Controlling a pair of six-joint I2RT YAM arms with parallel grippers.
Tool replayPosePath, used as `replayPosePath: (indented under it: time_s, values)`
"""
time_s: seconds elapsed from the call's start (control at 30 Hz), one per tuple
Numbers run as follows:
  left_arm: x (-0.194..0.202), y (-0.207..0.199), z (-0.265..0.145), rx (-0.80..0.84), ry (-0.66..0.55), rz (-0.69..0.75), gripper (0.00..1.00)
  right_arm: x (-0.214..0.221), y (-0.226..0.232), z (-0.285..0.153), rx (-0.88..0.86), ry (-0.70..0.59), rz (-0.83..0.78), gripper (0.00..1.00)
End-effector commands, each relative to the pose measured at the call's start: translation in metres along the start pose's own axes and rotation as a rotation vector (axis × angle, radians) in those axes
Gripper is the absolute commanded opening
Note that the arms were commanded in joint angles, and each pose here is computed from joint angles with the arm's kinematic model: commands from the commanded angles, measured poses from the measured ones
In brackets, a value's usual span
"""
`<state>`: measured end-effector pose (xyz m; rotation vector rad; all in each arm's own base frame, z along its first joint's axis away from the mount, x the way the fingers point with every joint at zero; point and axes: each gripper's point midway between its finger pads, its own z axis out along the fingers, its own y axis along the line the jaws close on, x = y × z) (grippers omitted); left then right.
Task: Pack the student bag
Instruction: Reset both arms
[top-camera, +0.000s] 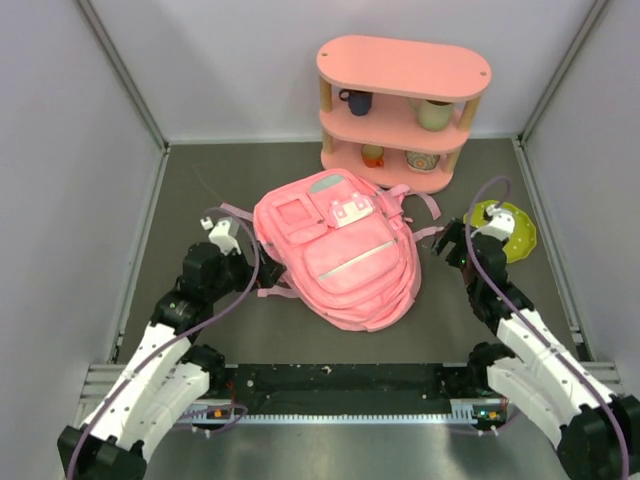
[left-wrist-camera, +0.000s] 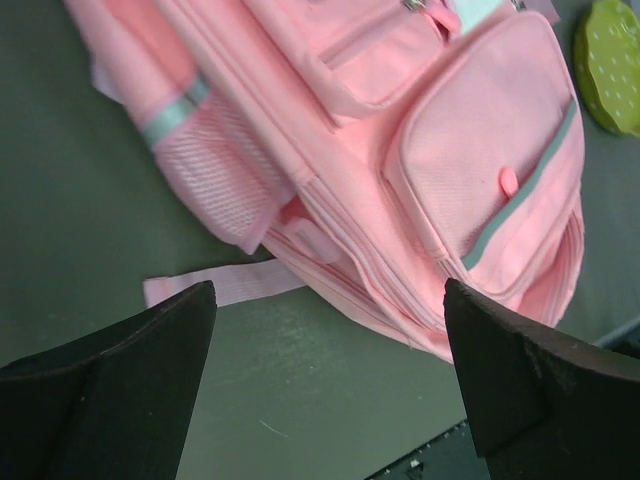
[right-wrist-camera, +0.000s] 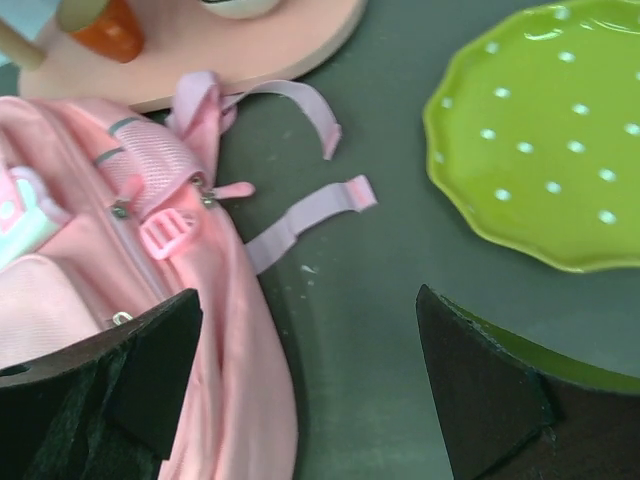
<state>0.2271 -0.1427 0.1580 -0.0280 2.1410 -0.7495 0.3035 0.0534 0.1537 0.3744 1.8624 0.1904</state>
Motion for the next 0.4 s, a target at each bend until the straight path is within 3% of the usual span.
replayPosePath:
  time_s: [0.0,0.23,0.27,0.3,0.37]
  values:
    - [-0.032,0.018,-0.025,-0.166,-0.151,-0.013,0.99,0.016,-0.035,-0.014,0.116,0.032,0.013,0.87]
    - [-0.04,0.037,-0.038,-0.27,-0.223,-0.014,0.99,0.013,-0.049,-0.032,0.153,0.024,-0.008,0.89]
    - [-0.04,0.039,-0.039,-0.284,-0.225,-0.019,0.99,0.013,-0.048,-0.032,0.148,0.023,0.0,0.9]
    - [-0.042,0.042,-0.04,-0.3,-0.236,-0.029,0.99,0.018,-0.051,-0.033,0.16,0.035,0.001,0.99]
    - [-0.043,0.046,-0.043,-0.331,-0.25,-0.045,0.99,0.019,-0.066,-0.035,0.24,0.027,0.001,0.99]
